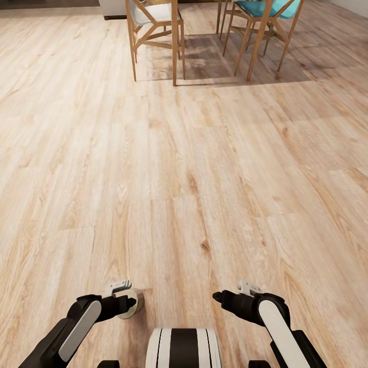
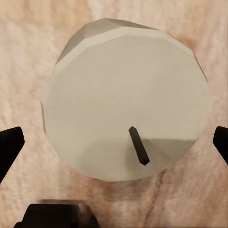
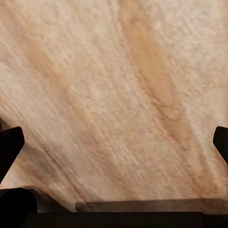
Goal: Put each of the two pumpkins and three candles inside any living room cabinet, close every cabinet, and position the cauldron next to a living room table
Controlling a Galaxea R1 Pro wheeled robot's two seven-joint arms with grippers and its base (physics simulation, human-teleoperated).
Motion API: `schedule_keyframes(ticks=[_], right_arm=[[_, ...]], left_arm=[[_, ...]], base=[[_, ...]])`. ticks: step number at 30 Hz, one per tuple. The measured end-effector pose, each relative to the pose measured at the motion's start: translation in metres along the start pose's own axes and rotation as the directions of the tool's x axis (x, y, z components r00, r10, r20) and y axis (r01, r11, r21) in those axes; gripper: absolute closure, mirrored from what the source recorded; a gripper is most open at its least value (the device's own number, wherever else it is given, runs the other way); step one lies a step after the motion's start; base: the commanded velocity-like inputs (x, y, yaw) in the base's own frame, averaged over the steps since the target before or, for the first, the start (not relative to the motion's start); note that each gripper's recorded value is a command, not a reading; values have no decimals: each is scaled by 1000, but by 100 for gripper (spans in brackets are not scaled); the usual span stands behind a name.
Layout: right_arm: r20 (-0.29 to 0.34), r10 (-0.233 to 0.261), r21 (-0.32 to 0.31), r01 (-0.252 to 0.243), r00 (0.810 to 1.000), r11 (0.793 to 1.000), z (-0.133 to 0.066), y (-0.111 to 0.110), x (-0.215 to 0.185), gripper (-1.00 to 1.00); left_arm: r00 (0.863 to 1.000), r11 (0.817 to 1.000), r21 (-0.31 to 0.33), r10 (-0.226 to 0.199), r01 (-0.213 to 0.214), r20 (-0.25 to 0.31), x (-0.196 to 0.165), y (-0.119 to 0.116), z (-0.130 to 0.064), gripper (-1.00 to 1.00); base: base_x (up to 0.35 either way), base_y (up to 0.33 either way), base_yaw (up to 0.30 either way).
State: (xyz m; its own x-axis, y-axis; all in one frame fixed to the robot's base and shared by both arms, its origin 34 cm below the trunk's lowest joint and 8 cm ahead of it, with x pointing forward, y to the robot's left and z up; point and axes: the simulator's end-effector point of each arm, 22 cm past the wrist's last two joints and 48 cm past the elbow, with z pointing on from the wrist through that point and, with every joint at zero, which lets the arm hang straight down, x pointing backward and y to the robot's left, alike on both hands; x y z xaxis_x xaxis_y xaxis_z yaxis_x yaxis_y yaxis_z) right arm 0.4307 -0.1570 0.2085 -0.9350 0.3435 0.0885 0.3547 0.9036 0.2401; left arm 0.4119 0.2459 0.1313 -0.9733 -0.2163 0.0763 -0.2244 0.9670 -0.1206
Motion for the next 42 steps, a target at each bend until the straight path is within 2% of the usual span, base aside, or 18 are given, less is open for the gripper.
schedule_keyframes(ticks=[4,38,42], right_arm=[[-15,5,5,-5,1000,1000,6,-3,4,-100],[-33,10,11,-10,999,1000,13,-6,9,-100],[-33,10,11,-10,999,1000,13,-6,9,-100]], left_arm=[[1000,1000,-2,-2,2,-16,5,2,6,-100],[999,1000,5,-5,5,-39,14,0,14,-100],[999,1000,8,7,-7,-43,16,-3,14,-100]], base=[[0,0,0],[0,0,0],[0,0,0]])
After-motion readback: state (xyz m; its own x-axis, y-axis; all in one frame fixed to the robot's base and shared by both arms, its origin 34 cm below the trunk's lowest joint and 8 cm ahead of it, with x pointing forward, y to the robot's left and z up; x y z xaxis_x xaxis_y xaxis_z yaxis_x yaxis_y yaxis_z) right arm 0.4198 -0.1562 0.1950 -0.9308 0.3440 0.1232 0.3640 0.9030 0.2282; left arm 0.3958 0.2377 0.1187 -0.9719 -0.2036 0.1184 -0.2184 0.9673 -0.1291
